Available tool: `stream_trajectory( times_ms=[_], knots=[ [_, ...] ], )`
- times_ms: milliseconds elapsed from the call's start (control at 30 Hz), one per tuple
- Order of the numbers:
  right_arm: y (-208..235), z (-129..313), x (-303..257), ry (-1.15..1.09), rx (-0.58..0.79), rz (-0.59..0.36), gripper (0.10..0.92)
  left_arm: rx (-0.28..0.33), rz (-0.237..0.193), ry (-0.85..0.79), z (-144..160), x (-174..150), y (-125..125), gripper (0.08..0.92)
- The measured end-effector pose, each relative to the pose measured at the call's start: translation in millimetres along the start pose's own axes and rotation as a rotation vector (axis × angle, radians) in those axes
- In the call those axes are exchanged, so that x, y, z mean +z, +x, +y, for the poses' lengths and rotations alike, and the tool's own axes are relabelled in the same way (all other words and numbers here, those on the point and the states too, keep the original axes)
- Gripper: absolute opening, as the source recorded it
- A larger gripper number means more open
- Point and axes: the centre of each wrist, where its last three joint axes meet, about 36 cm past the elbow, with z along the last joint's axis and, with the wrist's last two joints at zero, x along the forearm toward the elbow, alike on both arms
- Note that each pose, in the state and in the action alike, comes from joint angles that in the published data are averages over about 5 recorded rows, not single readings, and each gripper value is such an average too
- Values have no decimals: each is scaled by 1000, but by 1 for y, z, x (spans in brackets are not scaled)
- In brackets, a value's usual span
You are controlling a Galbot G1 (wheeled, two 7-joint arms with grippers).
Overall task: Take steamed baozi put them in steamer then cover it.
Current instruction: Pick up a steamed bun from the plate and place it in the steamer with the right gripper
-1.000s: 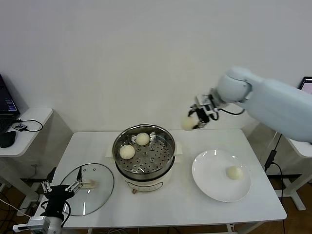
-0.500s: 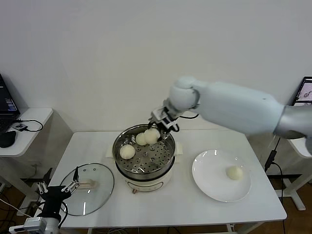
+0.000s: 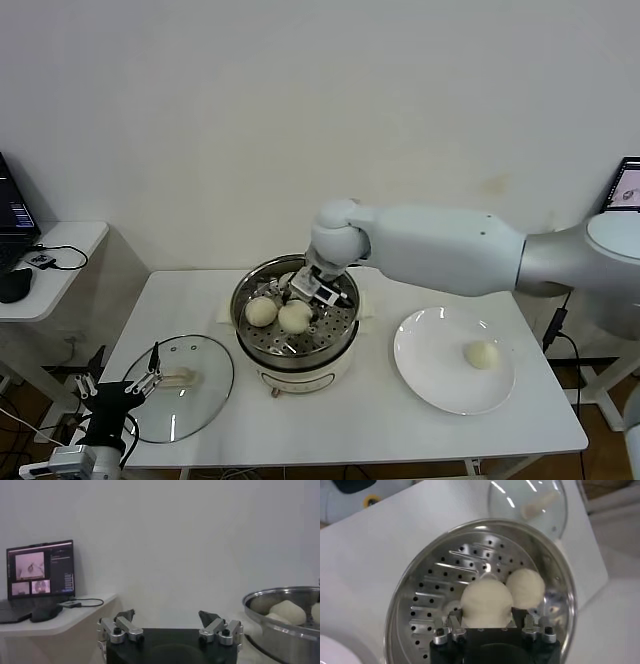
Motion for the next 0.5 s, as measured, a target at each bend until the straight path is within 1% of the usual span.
stream_trajectory(
  times_ms=[367, 500],
  knots=[
    [-16, 4, -8, 64, -11, -32, 636, 1, 1, 2, -1, 1, 1, 823],
    [-17, 5, -8, 70, -10, -38, 686, 1, 0, 2, -1, 1, 1, 823]
  ],
)
